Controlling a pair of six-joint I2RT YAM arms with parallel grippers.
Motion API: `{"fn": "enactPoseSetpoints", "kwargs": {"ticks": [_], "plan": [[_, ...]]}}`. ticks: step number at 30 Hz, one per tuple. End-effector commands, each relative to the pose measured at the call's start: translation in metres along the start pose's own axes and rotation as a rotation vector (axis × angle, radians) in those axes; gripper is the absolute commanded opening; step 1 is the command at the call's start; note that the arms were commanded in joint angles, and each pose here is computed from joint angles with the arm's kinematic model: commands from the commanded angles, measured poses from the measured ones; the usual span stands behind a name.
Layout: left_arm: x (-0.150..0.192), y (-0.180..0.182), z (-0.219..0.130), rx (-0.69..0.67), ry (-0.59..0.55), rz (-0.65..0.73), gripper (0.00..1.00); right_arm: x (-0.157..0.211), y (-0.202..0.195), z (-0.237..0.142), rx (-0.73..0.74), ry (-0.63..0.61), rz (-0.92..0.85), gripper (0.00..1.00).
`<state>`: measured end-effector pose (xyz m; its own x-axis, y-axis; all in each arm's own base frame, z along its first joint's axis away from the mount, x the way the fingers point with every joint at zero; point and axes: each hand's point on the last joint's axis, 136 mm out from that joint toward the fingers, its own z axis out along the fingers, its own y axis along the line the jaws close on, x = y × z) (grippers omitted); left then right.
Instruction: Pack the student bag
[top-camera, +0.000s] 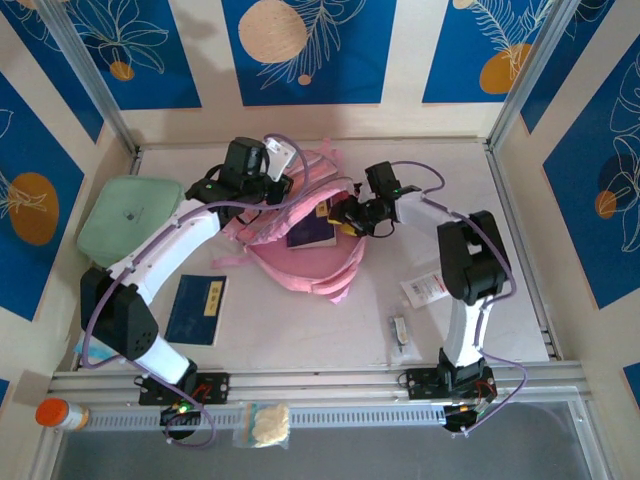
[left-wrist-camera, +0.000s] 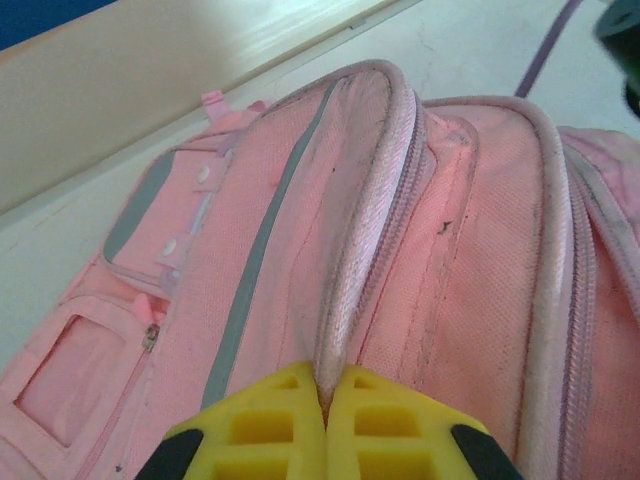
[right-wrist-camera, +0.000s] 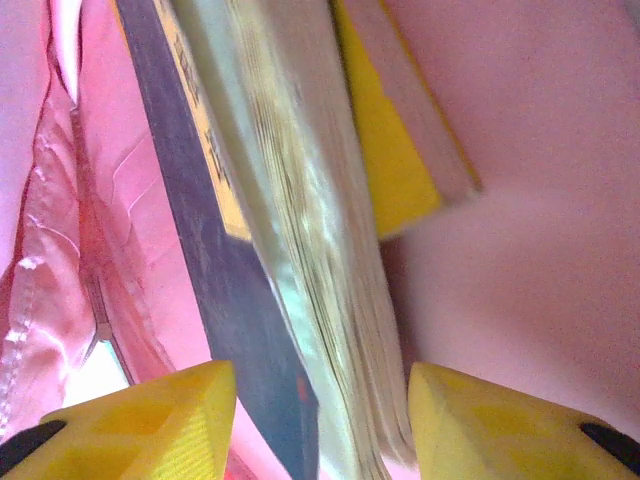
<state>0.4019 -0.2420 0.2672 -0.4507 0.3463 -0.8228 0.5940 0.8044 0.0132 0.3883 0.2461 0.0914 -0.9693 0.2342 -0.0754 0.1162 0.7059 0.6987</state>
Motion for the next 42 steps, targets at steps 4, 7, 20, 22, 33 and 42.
{"fn": "enactPoseSetpoints", "kwargs": {"ticks": [4, 7, 20, 22, 33, 42], "plan": [[-0.050, -0.003, -0.033, 0.035, -0.201, -0.018, 0.00, 0.051, 0.006, -0.023, 0.062, -0.005, -0.022, 0.41], [-0.050, -0.002, -0.032, 0.035, -0.206, -0.028, 0.00, 0.062, 0.008, -0.001, -0.003, 0.043, 0.035, 0.25], [-0.045, -0.005, -0.030, 0.055, -0.167, -0.021, 0.00, -0.018, 0.003, 0.022, 0.048, -0.240, 0.034, 0.00], [-0.044, -0.007, -0.029, 0.064, -0.165, -0.025, 0.00, -0.034, 0.015, 0.018, 0.037, -0.273, -0.001, 0.00], [-0.017, -0.008, -0.002, 0.081, -0.080, -0.097, 0.00, 0.019, 0.039, -0.022, -0.019, -0.189, -0.111, 0.07], [0.052, -0.026, 0.015, 0.172, 0.149, -0.175, 0.32, 0.085, 0.024, -0.098, 0.133, -0.199, -0.207, 0.17]]}}
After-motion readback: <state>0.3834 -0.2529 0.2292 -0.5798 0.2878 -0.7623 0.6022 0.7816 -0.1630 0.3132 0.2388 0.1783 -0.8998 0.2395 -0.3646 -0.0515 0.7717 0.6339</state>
